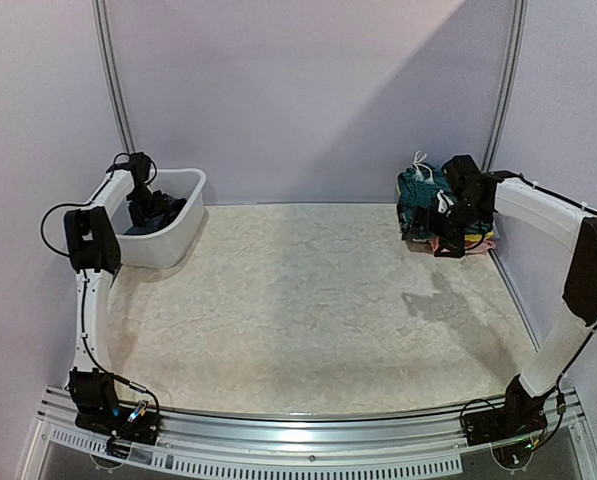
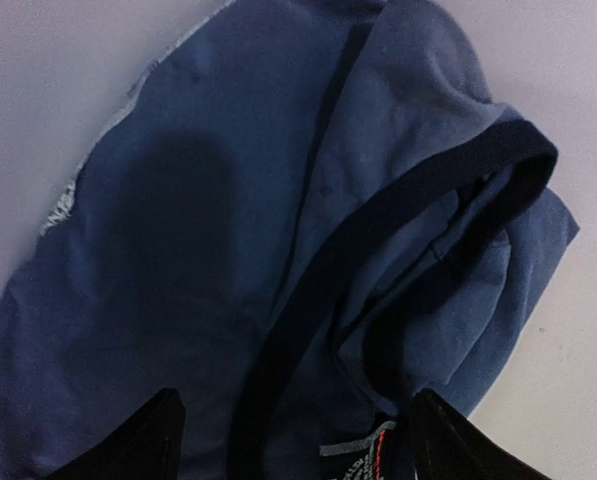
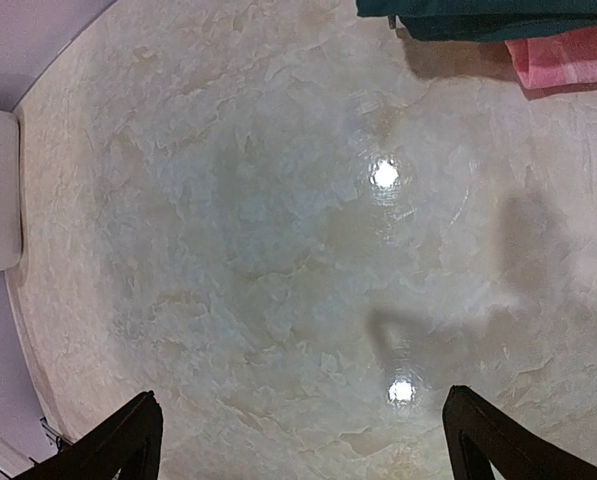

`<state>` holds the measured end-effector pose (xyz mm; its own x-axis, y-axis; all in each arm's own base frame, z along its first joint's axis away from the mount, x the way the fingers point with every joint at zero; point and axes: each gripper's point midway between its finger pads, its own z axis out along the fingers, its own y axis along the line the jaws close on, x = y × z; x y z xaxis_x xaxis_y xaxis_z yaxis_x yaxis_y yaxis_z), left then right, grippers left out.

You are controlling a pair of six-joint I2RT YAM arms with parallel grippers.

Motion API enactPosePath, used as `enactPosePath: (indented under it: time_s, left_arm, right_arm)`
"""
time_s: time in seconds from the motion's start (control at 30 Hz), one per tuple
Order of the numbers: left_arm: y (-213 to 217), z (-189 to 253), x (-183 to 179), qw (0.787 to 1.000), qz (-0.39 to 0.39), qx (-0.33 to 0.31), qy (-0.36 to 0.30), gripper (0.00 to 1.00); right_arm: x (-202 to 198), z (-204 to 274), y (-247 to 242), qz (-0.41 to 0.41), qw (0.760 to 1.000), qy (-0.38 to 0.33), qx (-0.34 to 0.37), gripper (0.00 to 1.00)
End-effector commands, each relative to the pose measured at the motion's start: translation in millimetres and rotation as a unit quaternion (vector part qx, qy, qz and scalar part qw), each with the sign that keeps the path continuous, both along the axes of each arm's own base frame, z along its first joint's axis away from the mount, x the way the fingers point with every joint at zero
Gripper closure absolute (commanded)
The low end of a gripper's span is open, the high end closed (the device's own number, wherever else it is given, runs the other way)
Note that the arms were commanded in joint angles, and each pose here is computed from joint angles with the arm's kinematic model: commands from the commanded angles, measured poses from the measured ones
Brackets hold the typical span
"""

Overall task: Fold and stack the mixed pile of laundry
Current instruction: Pick up the square-folded tank top from the bin.

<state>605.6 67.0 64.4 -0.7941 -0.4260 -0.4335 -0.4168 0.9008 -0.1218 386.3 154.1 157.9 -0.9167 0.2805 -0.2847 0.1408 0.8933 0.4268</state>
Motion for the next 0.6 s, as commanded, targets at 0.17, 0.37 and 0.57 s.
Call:
enactPosePath:
  time_s: [0.17, 0.37, 0.57]
  left_arm:
    - [-27.1, -49.8, 8.4, 0.996, 0.036, -0.086, 0.013, 0.29]
    - [-32.1, -72.4, 3.5, 0.994, 0.051, -0.092, 0.034, 0.40]
    - [-41.3, -86.7, 3.7, 0.991, 0.056, -0.114, 0.040, 0.77]
  right_arm:
    - [5.0, -11.4, 3.6, -0.008, 1.000, 0.025, -0.004, 0.01]
    - [12.0, -10.9, 6.2, -0.007, 1.000, 0.027, -0.004, 0.01]
    - [15.0, -11.6, 8.8, -0.003, 1.000, 0.029, 0.000, 0.01]
